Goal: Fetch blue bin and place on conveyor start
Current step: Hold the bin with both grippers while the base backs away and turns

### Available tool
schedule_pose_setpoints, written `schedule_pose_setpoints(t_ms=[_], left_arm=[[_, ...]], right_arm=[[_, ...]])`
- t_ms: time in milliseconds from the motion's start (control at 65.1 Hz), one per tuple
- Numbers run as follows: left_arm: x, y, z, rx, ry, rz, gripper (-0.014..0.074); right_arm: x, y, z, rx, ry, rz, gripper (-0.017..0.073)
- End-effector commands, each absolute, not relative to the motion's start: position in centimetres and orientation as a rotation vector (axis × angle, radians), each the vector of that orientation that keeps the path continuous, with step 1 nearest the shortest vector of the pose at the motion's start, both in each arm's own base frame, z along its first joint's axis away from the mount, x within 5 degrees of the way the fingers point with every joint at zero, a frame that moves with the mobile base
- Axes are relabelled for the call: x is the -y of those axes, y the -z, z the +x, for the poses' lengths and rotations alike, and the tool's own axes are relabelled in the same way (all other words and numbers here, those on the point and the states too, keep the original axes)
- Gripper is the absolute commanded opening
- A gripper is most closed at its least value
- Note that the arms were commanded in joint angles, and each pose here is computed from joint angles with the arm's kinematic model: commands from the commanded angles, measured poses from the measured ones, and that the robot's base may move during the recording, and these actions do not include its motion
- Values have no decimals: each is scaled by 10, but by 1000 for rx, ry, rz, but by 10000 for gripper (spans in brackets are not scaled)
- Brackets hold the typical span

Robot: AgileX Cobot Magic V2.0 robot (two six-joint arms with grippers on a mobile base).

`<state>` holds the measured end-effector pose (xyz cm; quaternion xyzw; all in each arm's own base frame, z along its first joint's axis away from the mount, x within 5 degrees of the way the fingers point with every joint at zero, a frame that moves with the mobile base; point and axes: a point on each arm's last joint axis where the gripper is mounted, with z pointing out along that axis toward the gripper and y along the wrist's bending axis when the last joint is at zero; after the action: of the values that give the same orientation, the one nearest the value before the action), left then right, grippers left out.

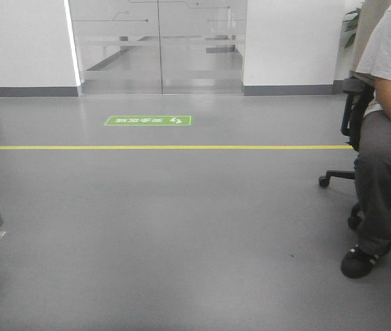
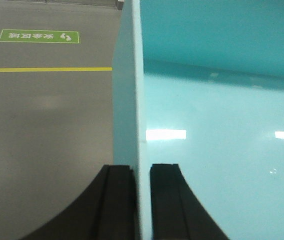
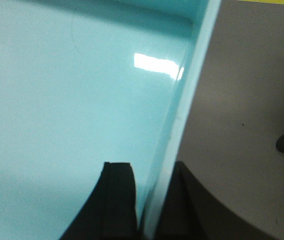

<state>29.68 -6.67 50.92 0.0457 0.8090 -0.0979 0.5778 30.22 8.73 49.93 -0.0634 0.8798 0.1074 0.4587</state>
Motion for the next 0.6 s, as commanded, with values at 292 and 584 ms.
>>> schedule_pose_setpoints(t_ms=[292, 584], left_arm=[[63, -522, 294, -1791, 215, 96, -111], [63, -522, 294, -1791, 206, 97, -111]], right_arm=[[-80, -510, 300, -2087, -199, -175, -153], [-81, -515, 305, -2018, -209, -170, -153]])
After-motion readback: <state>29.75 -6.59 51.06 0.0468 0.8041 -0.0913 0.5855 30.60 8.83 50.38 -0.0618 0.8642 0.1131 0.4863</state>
